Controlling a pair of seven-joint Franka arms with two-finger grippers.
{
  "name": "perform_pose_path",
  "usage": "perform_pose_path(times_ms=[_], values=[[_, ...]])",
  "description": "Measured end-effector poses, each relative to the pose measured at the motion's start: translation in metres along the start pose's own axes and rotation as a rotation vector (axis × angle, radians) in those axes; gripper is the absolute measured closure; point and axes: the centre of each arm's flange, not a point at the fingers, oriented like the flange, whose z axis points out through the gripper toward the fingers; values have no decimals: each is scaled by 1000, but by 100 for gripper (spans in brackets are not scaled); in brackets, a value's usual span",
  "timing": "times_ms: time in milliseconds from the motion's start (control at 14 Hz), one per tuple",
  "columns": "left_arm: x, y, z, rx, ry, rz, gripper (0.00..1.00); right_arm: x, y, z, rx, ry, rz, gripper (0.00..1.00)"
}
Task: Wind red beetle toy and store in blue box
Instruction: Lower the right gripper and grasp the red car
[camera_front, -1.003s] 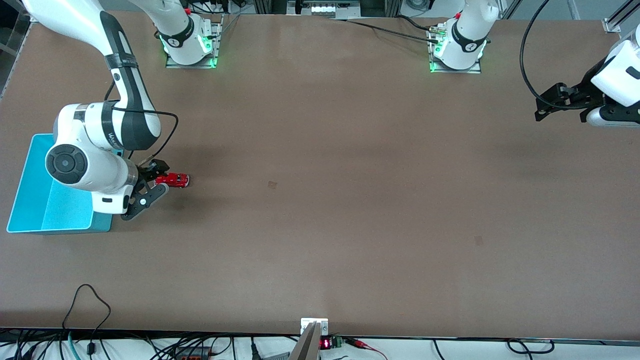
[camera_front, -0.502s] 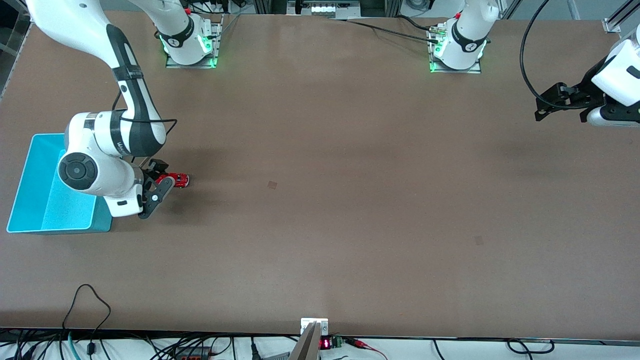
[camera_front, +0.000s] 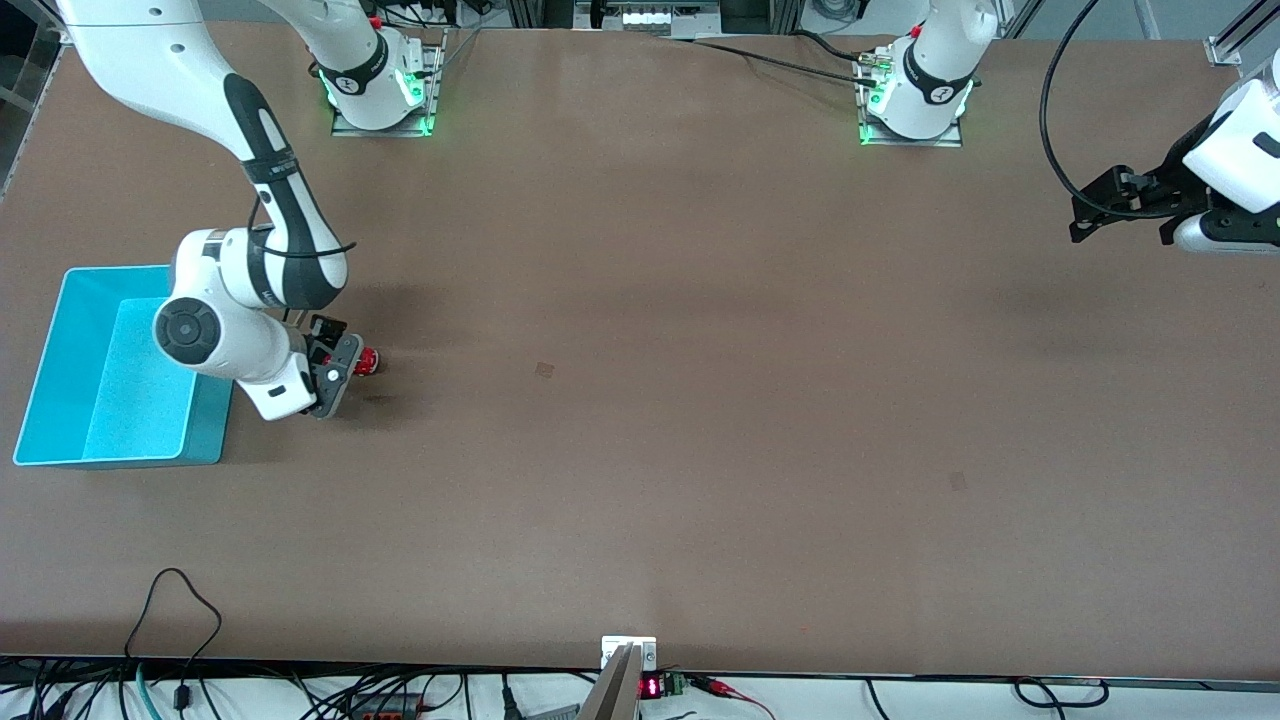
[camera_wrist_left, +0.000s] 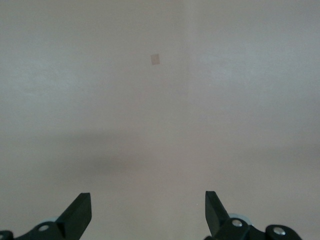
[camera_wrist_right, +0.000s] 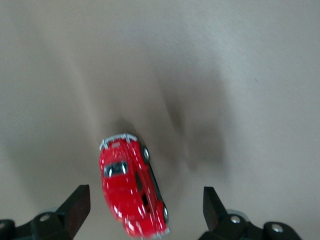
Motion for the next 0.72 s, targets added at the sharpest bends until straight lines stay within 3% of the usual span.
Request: perform_pose_path(times_ms=[717], values=[[0,0,0,0,0,-1,0,-9,-20,33,-18,13,-188,0]])
